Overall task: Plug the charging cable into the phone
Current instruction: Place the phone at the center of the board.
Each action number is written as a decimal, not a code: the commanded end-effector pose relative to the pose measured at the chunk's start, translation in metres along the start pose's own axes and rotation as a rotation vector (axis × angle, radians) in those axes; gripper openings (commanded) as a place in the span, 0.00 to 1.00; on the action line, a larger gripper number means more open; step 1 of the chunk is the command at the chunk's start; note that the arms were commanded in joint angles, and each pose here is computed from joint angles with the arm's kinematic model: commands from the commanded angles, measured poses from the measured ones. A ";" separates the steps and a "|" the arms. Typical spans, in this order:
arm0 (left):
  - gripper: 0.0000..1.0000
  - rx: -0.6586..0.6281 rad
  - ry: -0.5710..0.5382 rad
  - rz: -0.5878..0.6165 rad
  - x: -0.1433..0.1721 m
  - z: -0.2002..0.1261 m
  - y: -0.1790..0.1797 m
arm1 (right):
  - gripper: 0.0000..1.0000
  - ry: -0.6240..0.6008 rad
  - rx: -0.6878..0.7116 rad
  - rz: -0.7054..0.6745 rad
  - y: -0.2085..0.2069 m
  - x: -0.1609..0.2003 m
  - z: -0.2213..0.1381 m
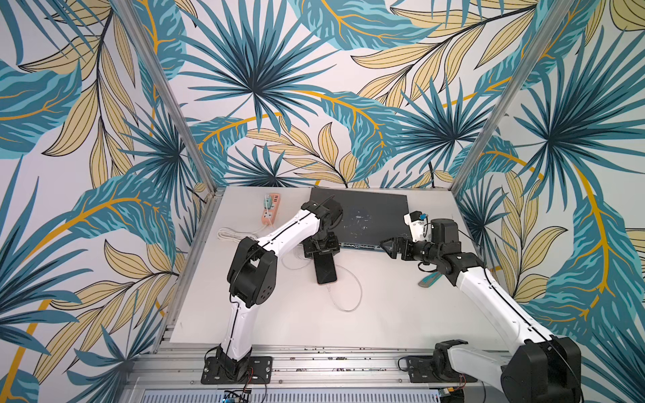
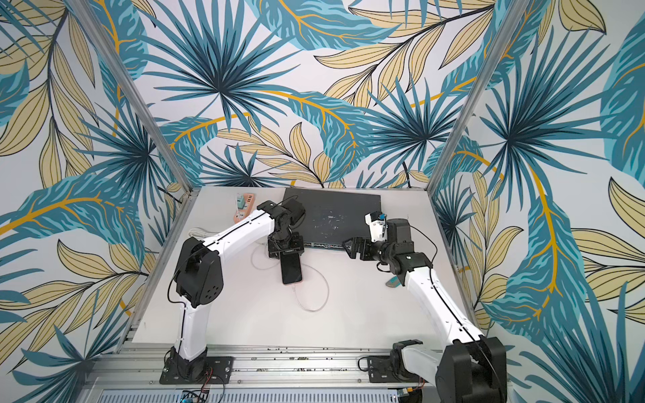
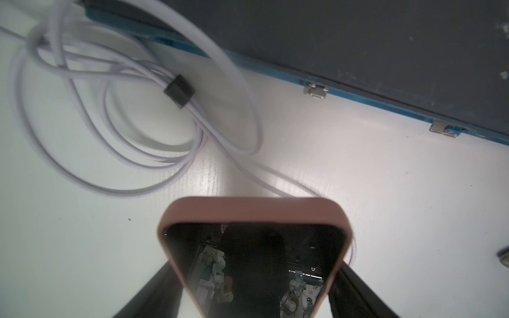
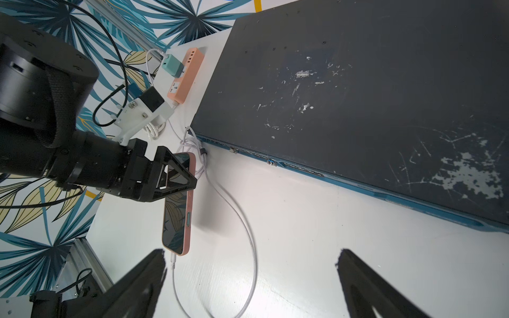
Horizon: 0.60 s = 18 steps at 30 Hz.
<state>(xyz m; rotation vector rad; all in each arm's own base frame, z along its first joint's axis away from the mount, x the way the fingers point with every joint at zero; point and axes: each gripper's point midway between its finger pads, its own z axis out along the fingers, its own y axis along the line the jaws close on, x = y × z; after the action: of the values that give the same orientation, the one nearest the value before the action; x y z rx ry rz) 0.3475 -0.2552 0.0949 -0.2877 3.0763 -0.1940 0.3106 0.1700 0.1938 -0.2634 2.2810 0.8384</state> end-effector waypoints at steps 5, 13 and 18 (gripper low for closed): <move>0.00 -0.011 0.017 -0.085 0.016 0.013 0.010 | 1.00 0.051 -0.005 -0.004 -0.006 0.019 -0.001; 0.00 -0.051 0.028 -0.144 0.028 0.023 0.028 | 1.00 0.070 -0.008 -0.018 -0.007 0.022 0.001; 0.00 -0.074 0.037 -0.153 0.032 0.028 0.034 | 1.00 0.074 -0.012 -0.021 -0.007 0.023 0.001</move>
<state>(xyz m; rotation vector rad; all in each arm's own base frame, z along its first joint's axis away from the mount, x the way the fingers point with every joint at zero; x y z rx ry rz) 0.3097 -0.2310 0.0423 -0.5122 3.1531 -0.0485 0.3028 0.1665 0.1825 -0.3064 2.3153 0.8353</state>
